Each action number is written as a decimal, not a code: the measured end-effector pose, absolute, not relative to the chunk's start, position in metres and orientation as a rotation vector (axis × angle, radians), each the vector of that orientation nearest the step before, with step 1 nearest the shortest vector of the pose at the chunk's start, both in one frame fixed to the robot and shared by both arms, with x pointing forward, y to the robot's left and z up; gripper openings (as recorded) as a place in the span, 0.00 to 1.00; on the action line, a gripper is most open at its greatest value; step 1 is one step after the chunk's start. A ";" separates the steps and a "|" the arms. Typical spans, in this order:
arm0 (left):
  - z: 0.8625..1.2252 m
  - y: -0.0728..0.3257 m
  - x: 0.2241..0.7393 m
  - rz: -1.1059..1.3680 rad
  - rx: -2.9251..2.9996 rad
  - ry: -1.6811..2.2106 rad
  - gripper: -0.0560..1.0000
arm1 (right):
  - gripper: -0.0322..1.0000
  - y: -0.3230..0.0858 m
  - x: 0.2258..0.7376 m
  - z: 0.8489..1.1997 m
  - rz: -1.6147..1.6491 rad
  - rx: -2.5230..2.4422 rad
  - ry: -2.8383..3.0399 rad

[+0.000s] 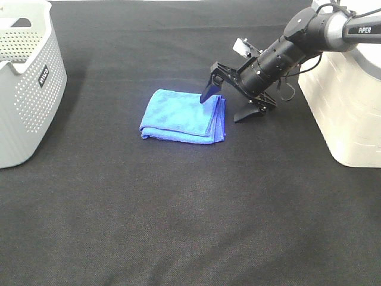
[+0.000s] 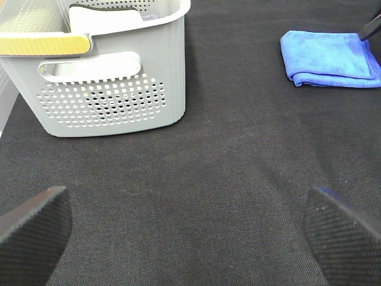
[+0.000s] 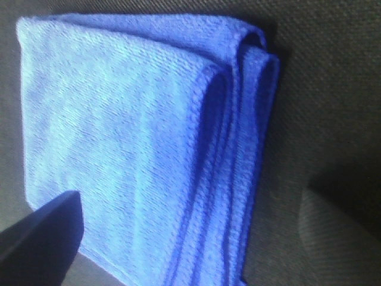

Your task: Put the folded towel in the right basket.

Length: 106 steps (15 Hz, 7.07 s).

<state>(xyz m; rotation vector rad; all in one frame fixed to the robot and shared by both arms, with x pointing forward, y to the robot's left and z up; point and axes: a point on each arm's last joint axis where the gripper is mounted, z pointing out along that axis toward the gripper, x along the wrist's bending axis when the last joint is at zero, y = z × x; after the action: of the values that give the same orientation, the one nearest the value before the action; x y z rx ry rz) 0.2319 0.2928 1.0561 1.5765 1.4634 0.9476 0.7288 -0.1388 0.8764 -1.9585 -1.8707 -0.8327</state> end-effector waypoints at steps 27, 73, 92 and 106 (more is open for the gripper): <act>1.056 0.293 0.232 0.948 1.577 1.463 0.99 | 0.17 -0.167 0.724 1.136 -1.393 -1.817 -2.173; 1.056 0.293 0.232 0.948 1.577 1.463 0.99 | 0.97 -0.293 0.298 1.131 -1.081 -2.467 -2.413; 1.056 0.293 0.232 0.945 1.576 1.462 0.99 | 0.97 -0.300 0.236 1.036 -1.379 -2.479 -2.612; 1.056 0.293 0.232 0.945 1.576 1.462 0.99 | 0.97 -0.299 0.236 1.036 -1.400 -2.461 -2.595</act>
<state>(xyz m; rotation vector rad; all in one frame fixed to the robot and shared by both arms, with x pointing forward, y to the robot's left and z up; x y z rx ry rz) 0.2319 0.2926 1.0561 1.5757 1.4624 0.9445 0.2363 -0.2986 1.0363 -2.4606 -2.5946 -1.4002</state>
